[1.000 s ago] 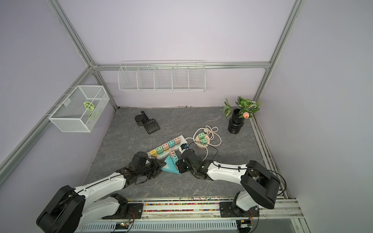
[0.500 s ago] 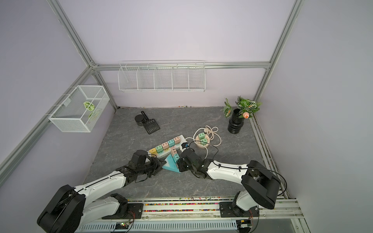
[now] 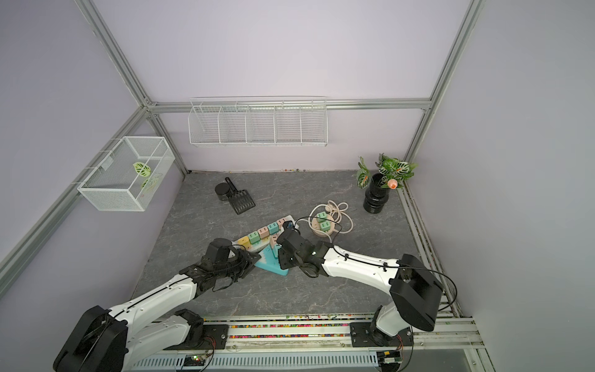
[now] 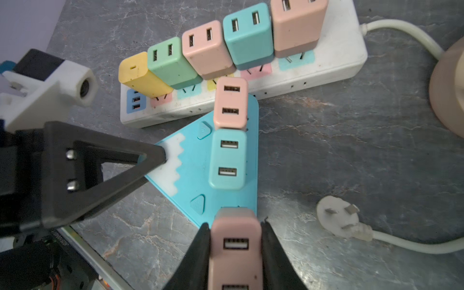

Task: Pull the plug off the socket
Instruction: Remove the plug from the socket, then place the plug at the center of the board.

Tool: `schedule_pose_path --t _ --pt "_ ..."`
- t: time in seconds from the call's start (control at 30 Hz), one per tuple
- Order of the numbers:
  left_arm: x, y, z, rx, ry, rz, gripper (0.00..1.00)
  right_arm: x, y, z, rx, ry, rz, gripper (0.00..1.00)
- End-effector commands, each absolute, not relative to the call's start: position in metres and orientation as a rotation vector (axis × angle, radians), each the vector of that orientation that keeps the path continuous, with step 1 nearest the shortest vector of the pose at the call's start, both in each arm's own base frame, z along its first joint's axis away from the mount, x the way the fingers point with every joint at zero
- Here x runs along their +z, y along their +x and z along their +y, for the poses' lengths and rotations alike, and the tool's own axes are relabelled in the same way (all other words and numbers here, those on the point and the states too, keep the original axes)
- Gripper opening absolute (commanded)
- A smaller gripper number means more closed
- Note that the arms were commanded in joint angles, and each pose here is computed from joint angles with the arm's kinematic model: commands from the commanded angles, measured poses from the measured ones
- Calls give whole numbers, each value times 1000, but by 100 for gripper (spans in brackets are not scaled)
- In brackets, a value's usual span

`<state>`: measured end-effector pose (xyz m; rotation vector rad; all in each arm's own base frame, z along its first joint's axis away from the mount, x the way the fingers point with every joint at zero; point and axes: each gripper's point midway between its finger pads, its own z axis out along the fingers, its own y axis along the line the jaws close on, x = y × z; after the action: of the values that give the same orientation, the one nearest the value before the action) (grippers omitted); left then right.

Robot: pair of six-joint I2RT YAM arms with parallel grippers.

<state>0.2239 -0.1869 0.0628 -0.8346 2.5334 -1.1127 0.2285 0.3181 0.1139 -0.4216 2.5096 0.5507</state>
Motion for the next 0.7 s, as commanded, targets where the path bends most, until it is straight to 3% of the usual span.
schedule_pose_path --t 0.0,0.17,0.33,0.4,0.67 --pt "13 194 -141 -751 -1008 2667 8 113 220 301 568 -413 2469 3" --pt "36 207 -152 -840 -867 2623 10 109 229 235 407 -112 2492 4" --pt "66 214 -152 -834 -673 2575 44 86 236 148 642 539 2418 5" --pt "72 214 -147 -815 -646 2555 52 80 235 116 710 736 2326 6" --pt "103 213 -127 -755 -542 2412 59 65 234 44 907 1115 2129 16"
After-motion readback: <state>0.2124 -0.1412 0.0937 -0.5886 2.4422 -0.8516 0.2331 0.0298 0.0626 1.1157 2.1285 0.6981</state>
